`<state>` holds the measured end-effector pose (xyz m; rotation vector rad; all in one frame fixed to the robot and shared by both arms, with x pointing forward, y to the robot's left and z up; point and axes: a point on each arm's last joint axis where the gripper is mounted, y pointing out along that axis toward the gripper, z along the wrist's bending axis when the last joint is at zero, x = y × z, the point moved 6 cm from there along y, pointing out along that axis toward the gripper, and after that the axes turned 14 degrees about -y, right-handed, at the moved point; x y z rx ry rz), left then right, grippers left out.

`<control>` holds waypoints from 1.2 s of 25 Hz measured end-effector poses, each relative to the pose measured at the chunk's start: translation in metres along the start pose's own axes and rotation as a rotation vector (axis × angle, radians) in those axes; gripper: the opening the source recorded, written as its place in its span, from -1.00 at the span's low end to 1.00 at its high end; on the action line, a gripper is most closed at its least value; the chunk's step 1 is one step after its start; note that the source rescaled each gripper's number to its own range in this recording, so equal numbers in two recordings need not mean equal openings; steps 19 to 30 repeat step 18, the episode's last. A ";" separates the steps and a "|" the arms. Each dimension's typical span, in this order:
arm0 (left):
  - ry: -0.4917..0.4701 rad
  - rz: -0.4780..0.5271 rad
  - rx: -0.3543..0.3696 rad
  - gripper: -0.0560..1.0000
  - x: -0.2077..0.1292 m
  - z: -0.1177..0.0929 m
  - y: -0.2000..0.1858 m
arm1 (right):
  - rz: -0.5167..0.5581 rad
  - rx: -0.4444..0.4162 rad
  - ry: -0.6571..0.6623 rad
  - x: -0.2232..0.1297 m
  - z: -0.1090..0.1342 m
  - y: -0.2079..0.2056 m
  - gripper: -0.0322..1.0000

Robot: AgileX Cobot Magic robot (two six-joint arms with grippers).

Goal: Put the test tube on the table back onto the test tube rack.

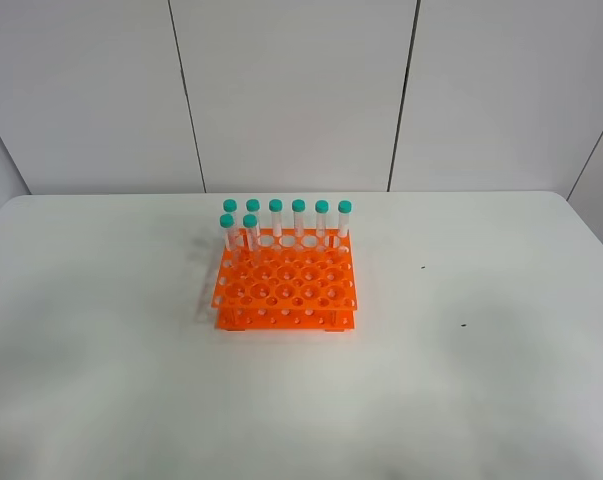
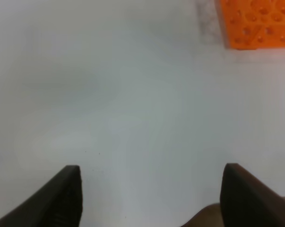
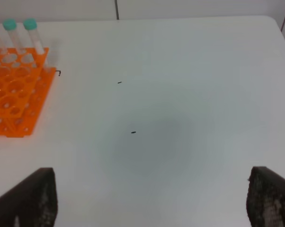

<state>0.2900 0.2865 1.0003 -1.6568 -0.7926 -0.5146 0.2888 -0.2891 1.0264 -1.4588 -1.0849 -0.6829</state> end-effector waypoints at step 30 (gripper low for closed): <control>0.013 -0.126 -0.030 0.80 -0.005 0.000 -0.014 | -0.001 0.000 0.000 0.000 0.000 0.000 0.88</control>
